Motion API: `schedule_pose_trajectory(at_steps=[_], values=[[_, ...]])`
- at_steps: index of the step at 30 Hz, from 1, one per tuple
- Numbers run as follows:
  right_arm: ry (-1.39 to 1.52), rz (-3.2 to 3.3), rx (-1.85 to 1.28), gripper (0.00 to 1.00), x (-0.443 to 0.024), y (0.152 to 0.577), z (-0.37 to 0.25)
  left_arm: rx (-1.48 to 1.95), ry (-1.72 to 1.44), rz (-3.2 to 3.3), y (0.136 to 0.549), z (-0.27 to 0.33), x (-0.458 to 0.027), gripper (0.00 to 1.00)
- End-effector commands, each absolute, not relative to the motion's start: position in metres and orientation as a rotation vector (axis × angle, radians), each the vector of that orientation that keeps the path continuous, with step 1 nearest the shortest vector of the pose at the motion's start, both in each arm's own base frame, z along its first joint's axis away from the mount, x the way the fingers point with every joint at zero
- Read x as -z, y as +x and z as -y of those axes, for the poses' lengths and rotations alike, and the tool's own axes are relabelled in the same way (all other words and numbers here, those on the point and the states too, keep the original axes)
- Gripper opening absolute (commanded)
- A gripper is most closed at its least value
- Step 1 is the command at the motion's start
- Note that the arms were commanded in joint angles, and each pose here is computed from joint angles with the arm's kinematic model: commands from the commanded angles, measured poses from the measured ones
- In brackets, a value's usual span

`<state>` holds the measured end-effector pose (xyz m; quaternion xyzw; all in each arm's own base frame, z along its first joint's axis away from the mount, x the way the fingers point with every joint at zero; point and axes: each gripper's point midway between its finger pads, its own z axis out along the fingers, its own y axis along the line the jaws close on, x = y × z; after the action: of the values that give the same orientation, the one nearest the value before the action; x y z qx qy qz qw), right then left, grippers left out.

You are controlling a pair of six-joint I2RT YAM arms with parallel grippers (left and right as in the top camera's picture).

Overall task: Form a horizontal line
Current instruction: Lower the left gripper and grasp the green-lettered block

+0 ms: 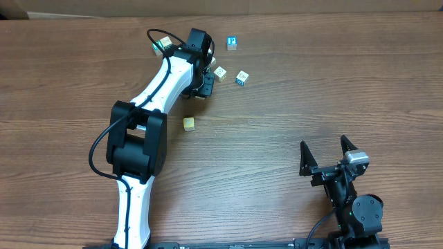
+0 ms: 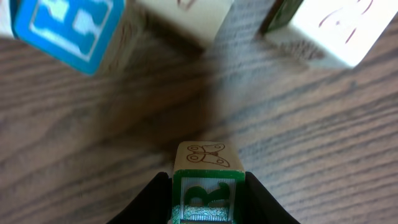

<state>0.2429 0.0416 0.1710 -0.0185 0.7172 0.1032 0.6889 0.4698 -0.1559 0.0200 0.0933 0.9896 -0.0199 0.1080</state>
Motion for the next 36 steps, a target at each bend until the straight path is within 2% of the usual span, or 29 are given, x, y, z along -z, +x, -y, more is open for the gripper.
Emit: schedule_pose_trajectory(at_steps=[1, 5, 11, 17, 32, 36], values=[[-0.037, -1.600, -0.239, 1.00, -0.170, 0.243, -0.042, 0.059, 0.237, -2.981, 0.454, 0.156, -0.009, 0.29], [-0.038, -1.600, -0.239, 1.00, -0.170, 0.243, -0.042, 0.054, 0.238, -2.990, 0.452, 0.156, -0.009, 0.32], [-0.038, -1.600, -0.239, 1.00, -0.170, 0.243, -0.042, 0.059, 0.236, -2.963, 0.458, 0.157, -0.010, 0.48], [-0.038, -1.600, -0.239, 1.00, -0.170, 0.243, -0.042, 0.065, 0.238, -2.947, 0.461, 0.160, -0.011, 0.55], [-0.037, -1.600, -0.239, 1.00, -0.170, 0.243, -0.042, 0.020, 0.237, -2.938, 0.462, 0.158, -0.011, 0.39], [-0.037, -1.600, -0.239, 1.00, -0.170, 0.243, -0.042, -0.011, 0.161, -2.935, 0.464, 0.154, -0.011, 0.38]])
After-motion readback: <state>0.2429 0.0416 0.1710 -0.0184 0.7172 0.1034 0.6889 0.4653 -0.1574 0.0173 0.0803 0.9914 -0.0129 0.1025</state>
